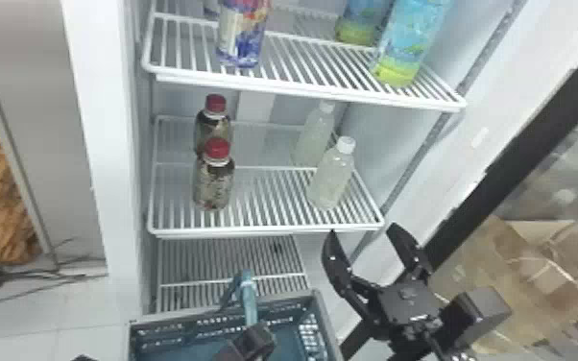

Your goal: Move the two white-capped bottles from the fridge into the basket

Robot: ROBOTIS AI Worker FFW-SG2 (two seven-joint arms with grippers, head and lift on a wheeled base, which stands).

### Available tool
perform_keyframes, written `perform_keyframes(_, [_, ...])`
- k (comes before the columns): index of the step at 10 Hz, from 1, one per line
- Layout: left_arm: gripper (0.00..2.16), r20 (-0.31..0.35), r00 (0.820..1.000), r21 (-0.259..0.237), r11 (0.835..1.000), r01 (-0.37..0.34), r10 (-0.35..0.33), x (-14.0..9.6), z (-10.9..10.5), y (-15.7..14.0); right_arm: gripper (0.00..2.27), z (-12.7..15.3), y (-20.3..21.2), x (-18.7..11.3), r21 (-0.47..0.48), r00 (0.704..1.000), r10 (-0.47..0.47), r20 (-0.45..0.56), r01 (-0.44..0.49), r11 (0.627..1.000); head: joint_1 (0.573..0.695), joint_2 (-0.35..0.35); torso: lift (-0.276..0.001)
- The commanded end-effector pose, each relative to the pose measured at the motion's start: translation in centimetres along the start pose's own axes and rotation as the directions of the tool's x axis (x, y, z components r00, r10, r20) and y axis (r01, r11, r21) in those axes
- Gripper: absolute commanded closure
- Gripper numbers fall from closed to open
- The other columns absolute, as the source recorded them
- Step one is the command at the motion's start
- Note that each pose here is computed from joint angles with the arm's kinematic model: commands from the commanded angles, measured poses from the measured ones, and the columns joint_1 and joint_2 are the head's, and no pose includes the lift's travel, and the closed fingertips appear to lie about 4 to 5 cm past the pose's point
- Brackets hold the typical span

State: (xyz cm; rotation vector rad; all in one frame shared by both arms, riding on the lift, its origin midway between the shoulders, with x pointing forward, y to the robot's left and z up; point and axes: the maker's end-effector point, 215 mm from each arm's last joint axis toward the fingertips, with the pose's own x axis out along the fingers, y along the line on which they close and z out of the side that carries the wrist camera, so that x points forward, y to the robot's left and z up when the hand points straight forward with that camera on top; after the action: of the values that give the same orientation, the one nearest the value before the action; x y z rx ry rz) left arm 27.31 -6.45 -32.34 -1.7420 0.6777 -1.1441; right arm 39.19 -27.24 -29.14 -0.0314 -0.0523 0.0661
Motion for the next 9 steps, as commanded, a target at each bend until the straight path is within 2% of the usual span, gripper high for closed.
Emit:
perform_keyframes(1, [1.12, -0.001, 1.000, 0.000, 1.000, -0.002, 0.002, 0.0, 0.0, 0.0, 0.11, -0.5, -0.2, 0.3, 0.001, 1.000, -0.002, -0.003, 0.002, 1.000, 0.695, -0.350, -0.260])
perform_keyframes(9, [1.12, -0.025, 1.000, -0.009, 1.000, 0.001, -0.002, 0.3, -0.7, 0.0, 0.11, -1.1, -0.4, 4.2, 0.008, 0.999, -0.007, 0.053, 0.007, 1.000, 0.695, -0.350, -0.260])
